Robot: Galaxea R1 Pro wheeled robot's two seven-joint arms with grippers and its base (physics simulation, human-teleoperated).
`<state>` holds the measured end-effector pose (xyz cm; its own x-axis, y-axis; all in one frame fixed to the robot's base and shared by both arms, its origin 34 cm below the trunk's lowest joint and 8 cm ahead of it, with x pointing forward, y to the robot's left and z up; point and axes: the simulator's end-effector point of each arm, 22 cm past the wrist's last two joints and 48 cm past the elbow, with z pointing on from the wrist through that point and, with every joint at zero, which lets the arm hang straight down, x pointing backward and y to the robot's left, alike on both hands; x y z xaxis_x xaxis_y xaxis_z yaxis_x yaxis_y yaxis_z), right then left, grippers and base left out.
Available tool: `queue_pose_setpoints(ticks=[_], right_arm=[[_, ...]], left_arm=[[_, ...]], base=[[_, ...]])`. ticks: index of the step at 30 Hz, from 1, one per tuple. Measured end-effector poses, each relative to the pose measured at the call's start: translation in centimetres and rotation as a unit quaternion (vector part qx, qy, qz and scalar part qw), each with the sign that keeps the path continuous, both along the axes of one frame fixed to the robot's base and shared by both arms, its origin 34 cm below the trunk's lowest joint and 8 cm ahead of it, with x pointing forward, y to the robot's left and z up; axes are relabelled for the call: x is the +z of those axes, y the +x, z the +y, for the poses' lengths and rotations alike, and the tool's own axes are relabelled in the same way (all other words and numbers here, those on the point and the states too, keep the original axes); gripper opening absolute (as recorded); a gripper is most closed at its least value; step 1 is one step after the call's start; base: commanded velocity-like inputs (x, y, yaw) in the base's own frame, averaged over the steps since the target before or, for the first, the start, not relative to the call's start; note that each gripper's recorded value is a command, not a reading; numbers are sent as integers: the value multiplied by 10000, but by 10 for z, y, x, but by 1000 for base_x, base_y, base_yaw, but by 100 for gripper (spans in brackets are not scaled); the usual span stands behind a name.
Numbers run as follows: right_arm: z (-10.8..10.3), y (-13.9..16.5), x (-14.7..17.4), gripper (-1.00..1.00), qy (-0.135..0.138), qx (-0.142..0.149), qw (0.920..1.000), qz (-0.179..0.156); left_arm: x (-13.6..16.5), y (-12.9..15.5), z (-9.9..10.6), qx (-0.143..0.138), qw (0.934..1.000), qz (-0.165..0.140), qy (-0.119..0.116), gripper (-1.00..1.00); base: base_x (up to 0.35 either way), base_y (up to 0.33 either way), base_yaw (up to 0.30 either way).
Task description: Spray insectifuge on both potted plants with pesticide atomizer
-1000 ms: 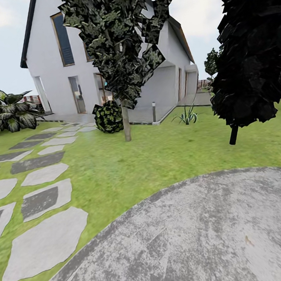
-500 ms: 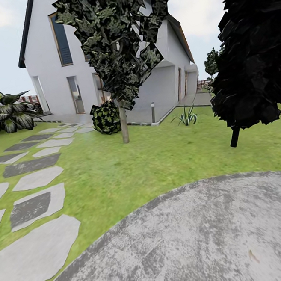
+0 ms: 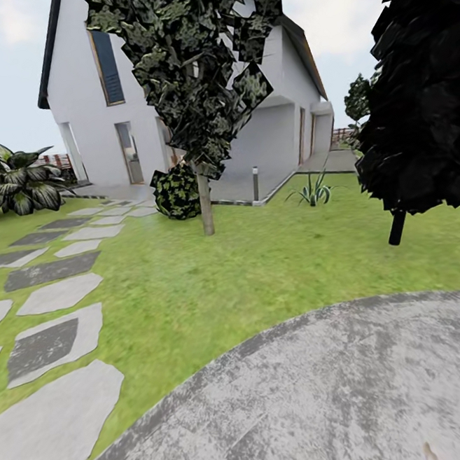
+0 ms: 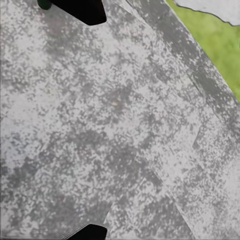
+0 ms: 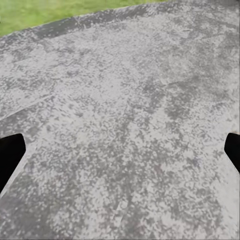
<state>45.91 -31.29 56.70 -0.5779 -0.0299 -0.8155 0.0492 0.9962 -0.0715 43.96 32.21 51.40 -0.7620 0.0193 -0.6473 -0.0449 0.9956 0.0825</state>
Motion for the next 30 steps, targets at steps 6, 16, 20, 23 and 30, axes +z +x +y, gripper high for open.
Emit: queue_pose_setpoints(ticks=[6,16,20,23,30], right_arm=[[0,-4,-5,100,2,0,10000,73],[1,-8,-8,100,4,16,9999,128],[1,-8,-8,100,4,20,9999,130],[2,-8,-8,100,4,20,9999,129],[2,-8,-8,100,4,21,9999,129]], left_arm=[[-2,-2,0,3,10000,33,-1,100],[-4,-4,0,6,10000,65,1,100],[-4,-4,0,7,10000,66,1,100],[-4,-4,0,8,10000,66,0,100],[-4,-4,1,20,10000,65,-4,100]], base=[[315,-166,175],[291,-199,225],[286,-206,271],[286,-206,277],[286,-206,278]])
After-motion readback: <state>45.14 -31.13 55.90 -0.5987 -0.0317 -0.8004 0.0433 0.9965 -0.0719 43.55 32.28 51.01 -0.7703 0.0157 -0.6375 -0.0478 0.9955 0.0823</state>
